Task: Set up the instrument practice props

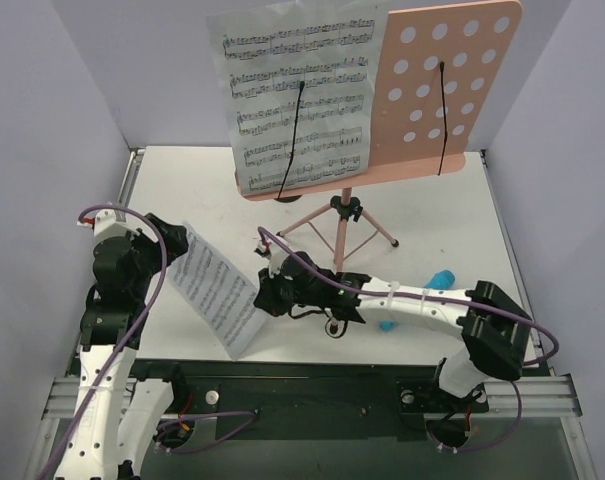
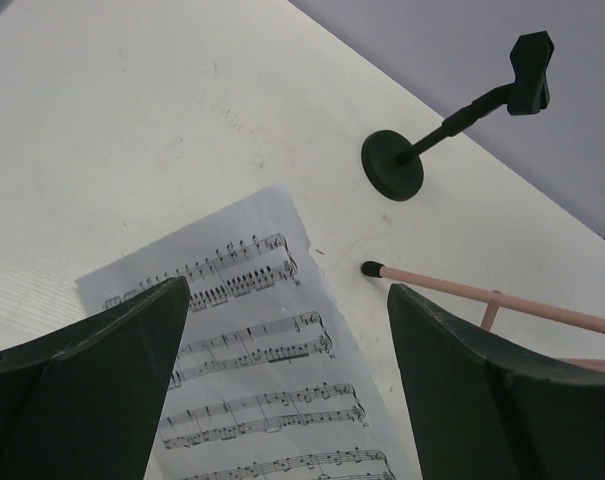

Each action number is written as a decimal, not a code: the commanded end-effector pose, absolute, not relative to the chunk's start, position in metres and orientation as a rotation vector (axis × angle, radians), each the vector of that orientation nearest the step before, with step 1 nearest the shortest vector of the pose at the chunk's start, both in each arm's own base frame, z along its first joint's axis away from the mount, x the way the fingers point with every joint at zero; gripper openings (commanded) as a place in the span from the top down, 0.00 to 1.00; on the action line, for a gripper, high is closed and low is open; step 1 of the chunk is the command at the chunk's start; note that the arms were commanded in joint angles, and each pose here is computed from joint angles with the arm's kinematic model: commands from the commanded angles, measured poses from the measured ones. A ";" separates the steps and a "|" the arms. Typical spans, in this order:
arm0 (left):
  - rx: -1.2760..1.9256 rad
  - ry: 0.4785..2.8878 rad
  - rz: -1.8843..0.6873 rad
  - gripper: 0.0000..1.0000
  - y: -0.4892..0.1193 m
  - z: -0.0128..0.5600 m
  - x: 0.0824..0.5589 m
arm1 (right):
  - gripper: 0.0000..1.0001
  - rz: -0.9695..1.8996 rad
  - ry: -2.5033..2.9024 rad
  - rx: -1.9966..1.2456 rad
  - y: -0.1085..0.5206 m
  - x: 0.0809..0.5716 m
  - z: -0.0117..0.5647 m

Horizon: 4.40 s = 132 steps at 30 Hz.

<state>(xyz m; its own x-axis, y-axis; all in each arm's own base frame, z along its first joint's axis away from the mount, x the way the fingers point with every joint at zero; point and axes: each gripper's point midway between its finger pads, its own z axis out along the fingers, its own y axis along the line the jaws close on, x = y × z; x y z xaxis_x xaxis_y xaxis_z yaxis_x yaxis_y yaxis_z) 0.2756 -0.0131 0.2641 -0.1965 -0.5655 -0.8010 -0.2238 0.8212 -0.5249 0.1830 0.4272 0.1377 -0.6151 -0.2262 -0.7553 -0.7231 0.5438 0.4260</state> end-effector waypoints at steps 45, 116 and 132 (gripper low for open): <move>0.972 1.135 -1.088 0.10 -0.204 0.449 0.119 | 1.00 1.123 1.859 -1.479 0.224 0.013 0.328; 1.449 1.295 -1.262 1.00 -0.352 0.350 0.031 | 0.40 0.824 1.643 -1.128 0.174 0.065 0.357; 1.106 1.139 -1.244 1.00 -0.313 0.415 0.049 | 0.39 0.984 1.462 -0.895 0.167 0.061 0.376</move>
